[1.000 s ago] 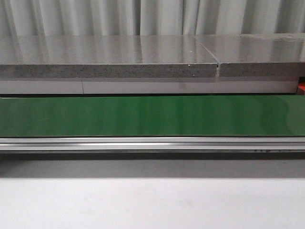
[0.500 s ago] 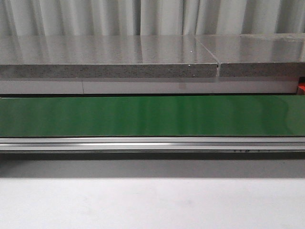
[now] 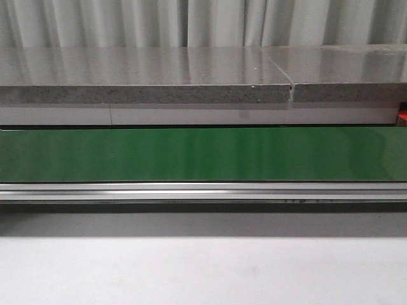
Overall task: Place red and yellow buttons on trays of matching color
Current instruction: 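Move the left gripper down over the next red push-button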
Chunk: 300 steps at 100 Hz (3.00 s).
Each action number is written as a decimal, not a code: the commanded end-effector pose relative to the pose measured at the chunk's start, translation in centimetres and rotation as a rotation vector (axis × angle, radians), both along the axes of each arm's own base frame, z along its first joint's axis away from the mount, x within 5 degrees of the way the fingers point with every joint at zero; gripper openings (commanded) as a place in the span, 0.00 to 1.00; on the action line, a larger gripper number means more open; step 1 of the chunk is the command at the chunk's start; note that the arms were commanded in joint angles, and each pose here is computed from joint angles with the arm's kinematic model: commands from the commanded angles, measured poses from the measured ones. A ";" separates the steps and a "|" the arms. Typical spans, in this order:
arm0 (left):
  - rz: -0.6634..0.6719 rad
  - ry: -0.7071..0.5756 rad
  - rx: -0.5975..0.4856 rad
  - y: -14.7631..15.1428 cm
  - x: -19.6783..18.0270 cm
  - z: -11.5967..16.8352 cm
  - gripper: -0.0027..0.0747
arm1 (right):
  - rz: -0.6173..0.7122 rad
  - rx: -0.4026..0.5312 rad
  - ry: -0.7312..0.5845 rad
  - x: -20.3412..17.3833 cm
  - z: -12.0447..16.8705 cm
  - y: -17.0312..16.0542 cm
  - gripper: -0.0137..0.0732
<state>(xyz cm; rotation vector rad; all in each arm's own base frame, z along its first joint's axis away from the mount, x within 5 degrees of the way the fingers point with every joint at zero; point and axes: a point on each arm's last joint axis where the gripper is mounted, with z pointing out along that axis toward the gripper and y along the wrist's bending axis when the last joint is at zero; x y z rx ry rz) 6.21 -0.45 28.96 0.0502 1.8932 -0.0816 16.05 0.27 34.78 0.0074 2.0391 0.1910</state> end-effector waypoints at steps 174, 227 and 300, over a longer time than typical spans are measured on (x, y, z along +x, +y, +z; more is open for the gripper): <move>0.286 0.034 -0.137 1.6 3.1 4.2 0.81 | -0.015 -0.003 -0.081 0.0 1.3 -0.1 0.08; 0.561 0.324 -0.127 3.5 12.8 2.3 0.81 | -0.015 -0.003 -0.081 0.0 1.3 -0.1 0.08; 0.727 0.508 -0.213 9.3 19.2 -4.7 0.81 | -0.015 -0.003 -0.081 0.0 1.3 -0.1 0.08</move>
